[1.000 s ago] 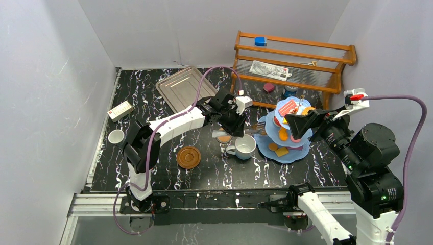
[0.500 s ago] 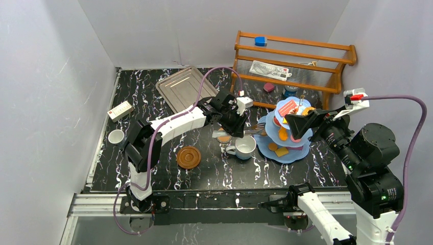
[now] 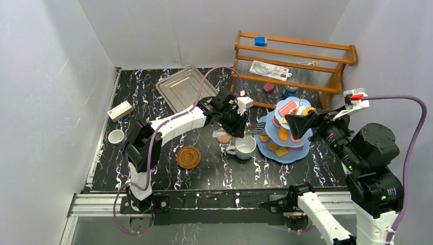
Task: Serve the afternoon tea
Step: Place the desert on the desert table.
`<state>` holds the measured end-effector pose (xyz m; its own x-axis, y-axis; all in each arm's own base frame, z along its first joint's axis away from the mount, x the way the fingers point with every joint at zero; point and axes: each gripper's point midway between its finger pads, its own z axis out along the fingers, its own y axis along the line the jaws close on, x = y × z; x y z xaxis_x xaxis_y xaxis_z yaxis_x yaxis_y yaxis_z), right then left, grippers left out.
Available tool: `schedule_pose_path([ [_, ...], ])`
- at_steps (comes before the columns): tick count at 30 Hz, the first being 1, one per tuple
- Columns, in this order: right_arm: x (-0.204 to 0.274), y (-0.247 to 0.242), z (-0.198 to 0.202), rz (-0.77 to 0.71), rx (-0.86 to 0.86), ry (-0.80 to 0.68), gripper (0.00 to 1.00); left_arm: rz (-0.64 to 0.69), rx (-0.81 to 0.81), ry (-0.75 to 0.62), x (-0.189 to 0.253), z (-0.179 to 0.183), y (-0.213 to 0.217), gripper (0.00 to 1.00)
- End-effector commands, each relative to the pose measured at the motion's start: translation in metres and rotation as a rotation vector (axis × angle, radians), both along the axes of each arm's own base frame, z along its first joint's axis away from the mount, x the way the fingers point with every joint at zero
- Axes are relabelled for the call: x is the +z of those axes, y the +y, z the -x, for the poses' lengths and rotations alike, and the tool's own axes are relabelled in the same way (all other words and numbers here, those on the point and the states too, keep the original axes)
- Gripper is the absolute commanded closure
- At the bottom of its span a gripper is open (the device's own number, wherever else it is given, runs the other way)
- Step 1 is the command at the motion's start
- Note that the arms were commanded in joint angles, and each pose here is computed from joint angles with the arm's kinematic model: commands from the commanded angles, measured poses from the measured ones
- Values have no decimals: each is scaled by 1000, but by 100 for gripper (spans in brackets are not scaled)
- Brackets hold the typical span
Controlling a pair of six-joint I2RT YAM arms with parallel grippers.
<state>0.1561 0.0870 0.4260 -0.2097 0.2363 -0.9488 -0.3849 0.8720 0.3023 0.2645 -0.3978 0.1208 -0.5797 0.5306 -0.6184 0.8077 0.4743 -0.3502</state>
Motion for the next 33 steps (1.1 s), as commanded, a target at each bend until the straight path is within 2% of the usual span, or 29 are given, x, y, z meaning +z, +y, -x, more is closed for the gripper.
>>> schedule_pose_path([
  [1,17,0,0,-13,-1,-77,1,43,-22,-41,23,-3,-9,57],
  [15,17,0,0,-13,1,-77,1,18,42,-119,34,-16,0,62],
  [33,16,1,0,-15,4,-72,1,-37,256,-248,57,-44,48,64],
])
